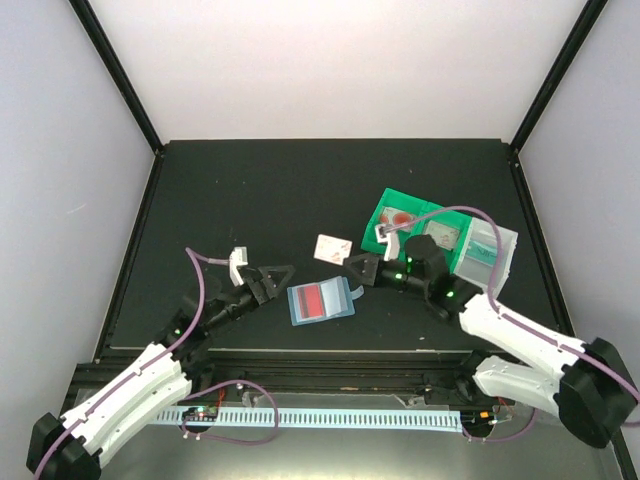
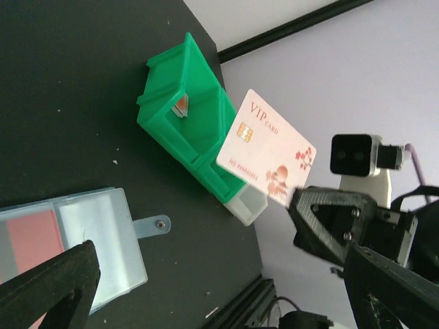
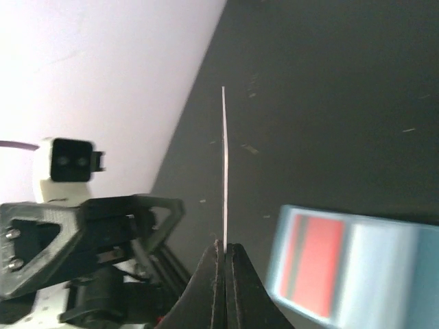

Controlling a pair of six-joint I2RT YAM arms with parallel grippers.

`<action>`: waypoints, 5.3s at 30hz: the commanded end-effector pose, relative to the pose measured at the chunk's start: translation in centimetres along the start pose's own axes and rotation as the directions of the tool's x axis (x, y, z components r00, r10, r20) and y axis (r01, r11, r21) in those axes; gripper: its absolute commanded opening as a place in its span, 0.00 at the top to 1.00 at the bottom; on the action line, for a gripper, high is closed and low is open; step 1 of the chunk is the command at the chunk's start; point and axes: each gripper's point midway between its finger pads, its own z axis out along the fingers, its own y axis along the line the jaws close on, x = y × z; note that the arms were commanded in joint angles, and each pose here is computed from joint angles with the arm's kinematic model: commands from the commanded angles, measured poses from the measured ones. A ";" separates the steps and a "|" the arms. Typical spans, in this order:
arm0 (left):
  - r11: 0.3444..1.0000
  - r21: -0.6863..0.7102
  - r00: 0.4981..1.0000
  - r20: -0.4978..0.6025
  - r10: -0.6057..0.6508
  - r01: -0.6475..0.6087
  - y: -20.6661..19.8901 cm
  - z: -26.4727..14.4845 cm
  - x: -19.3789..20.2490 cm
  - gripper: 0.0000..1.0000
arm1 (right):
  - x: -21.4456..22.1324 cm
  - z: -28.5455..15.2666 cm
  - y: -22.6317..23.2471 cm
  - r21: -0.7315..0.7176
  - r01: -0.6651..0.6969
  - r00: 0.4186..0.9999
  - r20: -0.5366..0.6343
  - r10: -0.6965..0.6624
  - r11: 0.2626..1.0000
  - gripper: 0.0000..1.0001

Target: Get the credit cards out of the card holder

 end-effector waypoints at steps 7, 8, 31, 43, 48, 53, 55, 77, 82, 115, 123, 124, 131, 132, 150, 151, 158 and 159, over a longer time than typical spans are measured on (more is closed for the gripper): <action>0.989 -0.056 0.990 -0.040 0.132 -0.134 0.6 -0.8 0.6 0.01 | -3.5 -8.6 -6.1 0.315 0.025 1.000 0.005 -0.028 0.949 0.99; 0.989 -0.061 0.990 -0.040 0.135 -0.137 0.8 -0.8 0.7 0.01 | -3.9 -9.3 -6.7 0.347 0.014 1.000 0.010 -0.019 0.938 0.99; 0.984 -0.069 0.984 -0.081 0.159 -0.165 1.1 -0.6 1.2 0.01 | -13.1 -17.3 -15.9 0.780 -0.117 0.983 0.178 -0.038 0.614 0.99; 0.985 -0.081 0.983 -0.116 0.143 -0.153 1.5 0.0 1.6 0.01 | -14.0 -14.4 -20.9 0.750 -0.151 0.988 0.128 0.084 0.644 0.99; 0.984 -0.093 0.985 -0.092 0.144 -0.153 1.6 -0.2 1.3 0.01 | -14.4 -13.1 -22.1 0.732 -0.145 0.989 0.107 0.098 0.665 0.99; 0.982 -0.106 0.987 -0.066 0.149 -0.155 1.8 -0.2 0.8 0.01 | -14.0 -12.1 -24.0 0.730 -0.158 0.987 0.086 0.139 0.665 0.99; 0.982 -0.106 0.987 -0.064 0.149 -0.155 1.7 -0.1 0.7 0.01 | -13.8 -11.8 -24.6 0.729 -0.164 0.984 0.079 0.156 0.665 0.99; 0.979 -0.133 0.986 -0.074 0.146 -0.155 2.4 0.0 0.8 0.01 | -13.0 -12.5 -28.6 0.765 -0.214 0.974 0.117 0.195 0.608 0.88; 0.978 -0.134 0.985 -0.081 0.152 -0.162 2.4 -0.1 1.0 0.01 | -13.1 -13.1 -29.1 0.790 -0.235 0.969 0.143 0.202 0.566 0.86; 0.964 -0.197 0.973 -0.178 0.146 -0.180 4.5 0.2 2.5 0.01 | -11.9 -13.3 -22.1 0.708 -0.193 0.981 0.116 0.158 0.679 0.69; 0.970 -0.162 0.960 -0.245 0.137 -0.180 4.3 0.9 3.6 0.01 | -8.2 -12.0 -17.2 0.567 -0.122 0.992 0.058 0.109 0.814 0.68; 0.971 -0.158 0.958 -0.255 0.133 -0.177 4.3 1.0 3.7 0.01 | -7.7 -11.9 -16.8 0.551 -0.115 0.993 0.048 0.106 0.827 0.67; 0.974 -0.145 0.944 -0.305 0.123 -0.174 4.2 1.3 4.5 0.01 | -4.8 -10.9 -15.1 0.493 -0.100 0.994 0.006 0.112 0.864 0.67; 0.973 -0.143 0.945 -0.300 0.130 -0.180 3.8 1.3 4.2 0.01 | -4.5 -10.7 -15.1 0.489 -0.105 0.993 0.005 0.117 0.866 0.67; 0.945 -0.175 0.950 -0.194 0.243 -0.277 0.7 -1.1 1.2 0.01 | -0.6 -1.6 -7.7 0.281 -0.052 0.996 -0.059 0.071 0.958 0.68; 0.946 -0.172 0.950 -0.197 0.241 -0.275 0.7 -1.1 1.3 0.01 | -0.3 -1.1 -7.3 0.275 -0.043 0.995 -0.069 0.065 0.960 0.68; 0.942 -0.245 0.965 -0.183 0.187 -0.229 3.9 -1.2 1.9 0.01 | 2.6 3.3 -6.3 0.262 0.006 0.982 -0.184 0.043 0.965 0.67; 0.946 -0.240 0.968 -0.180 0.175 -0.216 4.2 -1.2 2.1 0.01 | 2.9 3.9 -6.1 0.260 0.016 0.979 -0.201 0.038 0.966 0.67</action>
